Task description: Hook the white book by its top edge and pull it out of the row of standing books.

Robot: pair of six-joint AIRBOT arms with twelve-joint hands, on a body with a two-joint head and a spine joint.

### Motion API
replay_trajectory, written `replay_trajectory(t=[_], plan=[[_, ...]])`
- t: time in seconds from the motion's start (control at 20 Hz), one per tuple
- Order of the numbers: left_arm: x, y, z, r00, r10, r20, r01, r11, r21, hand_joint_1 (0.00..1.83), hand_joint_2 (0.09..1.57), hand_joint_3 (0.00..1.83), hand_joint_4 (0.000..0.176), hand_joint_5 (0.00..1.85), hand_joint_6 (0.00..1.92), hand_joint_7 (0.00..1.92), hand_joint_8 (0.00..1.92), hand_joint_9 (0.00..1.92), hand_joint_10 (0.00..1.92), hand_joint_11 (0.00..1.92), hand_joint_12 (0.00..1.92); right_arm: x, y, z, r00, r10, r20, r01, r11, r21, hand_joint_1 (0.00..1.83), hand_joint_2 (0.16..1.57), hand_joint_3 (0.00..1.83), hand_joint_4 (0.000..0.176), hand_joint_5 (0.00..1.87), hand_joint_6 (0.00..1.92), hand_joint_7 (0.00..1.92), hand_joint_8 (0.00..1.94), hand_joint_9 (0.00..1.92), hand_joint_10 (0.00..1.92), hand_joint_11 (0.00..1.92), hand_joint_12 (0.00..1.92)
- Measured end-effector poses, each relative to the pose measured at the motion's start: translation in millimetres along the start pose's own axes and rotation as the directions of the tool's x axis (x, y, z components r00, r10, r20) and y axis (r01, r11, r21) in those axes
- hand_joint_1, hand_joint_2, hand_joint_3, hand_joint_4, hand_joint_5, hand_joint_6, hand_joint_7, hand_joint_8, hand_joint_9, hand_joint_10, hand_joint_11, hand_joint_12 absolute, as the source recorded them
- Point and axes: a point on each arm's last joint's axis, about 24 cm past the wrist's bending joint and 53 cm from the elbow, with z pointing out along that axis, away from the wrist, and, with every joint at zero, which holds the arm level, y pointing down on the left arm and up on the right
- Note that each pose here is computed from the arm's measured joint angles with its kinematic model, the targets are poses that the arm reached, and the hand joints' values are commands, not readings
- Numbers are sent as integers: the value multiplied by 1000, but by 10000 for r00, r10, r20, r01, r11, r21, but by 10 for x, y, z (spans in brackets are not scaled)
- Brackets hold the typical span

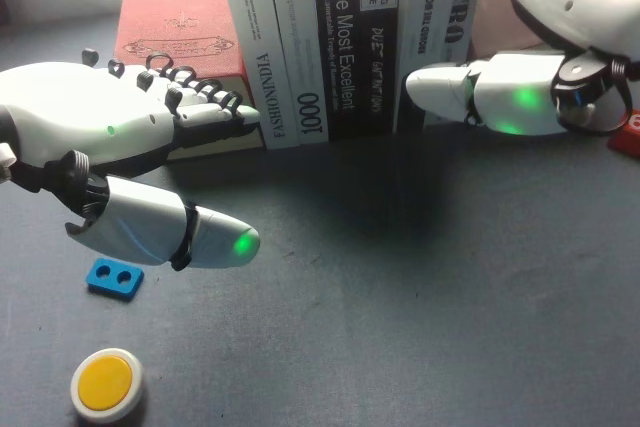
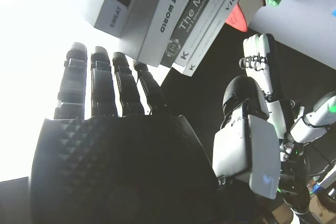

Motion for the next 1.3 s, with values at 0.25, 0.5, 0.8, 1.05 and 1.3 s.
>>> replay_trajectory(t=[0.25,0.5,0.8,1.05,1.3], plan=[[0,1,0,10000,-4,-1,4,10000,-4,0,1068,0,0,0,0,0,0,0,0,0,0,74,-13,-67,9996,92,-276,-85,9997,238,0,1070,0,0,0,0,0,0,0,0,0,0],[-10,-6,0,10000,-8,24,8,10000,13,0,1067,0,0,0,0,0,0,0,0,0,0,142,21,-122,9986,109,-526,-97,9997,236,0,1069,0,0,0,0,0,0,0,0,0,0],[-12,-6,0,10000,-9,30,9,10000,13,0,1072,1,0,0,0,0,0,0,0,0,0,245,-3,-186,9955,213,-924,-163,9983,554,0,1074,1,0,0,0,0,0,0,0,0,0],[-12,-6,0,10000,-9,30,9,10000,13,0,1071,0,0,0,0,0,0,0,0,0,0,282,61,-289,9944,247,-1031,-192,9983,542,0,1072,0,0,0,0,0,0,0,0,0,0],[-12,-7,0,10000,-9,31,9,10000,17,0,1072,0,0,0,0,0,0,0,0,0,0,322,93,-387,9937,296,-1078,-223,9974,679,0,1067,0,0,0,0,0,0,0,0,0,0]])
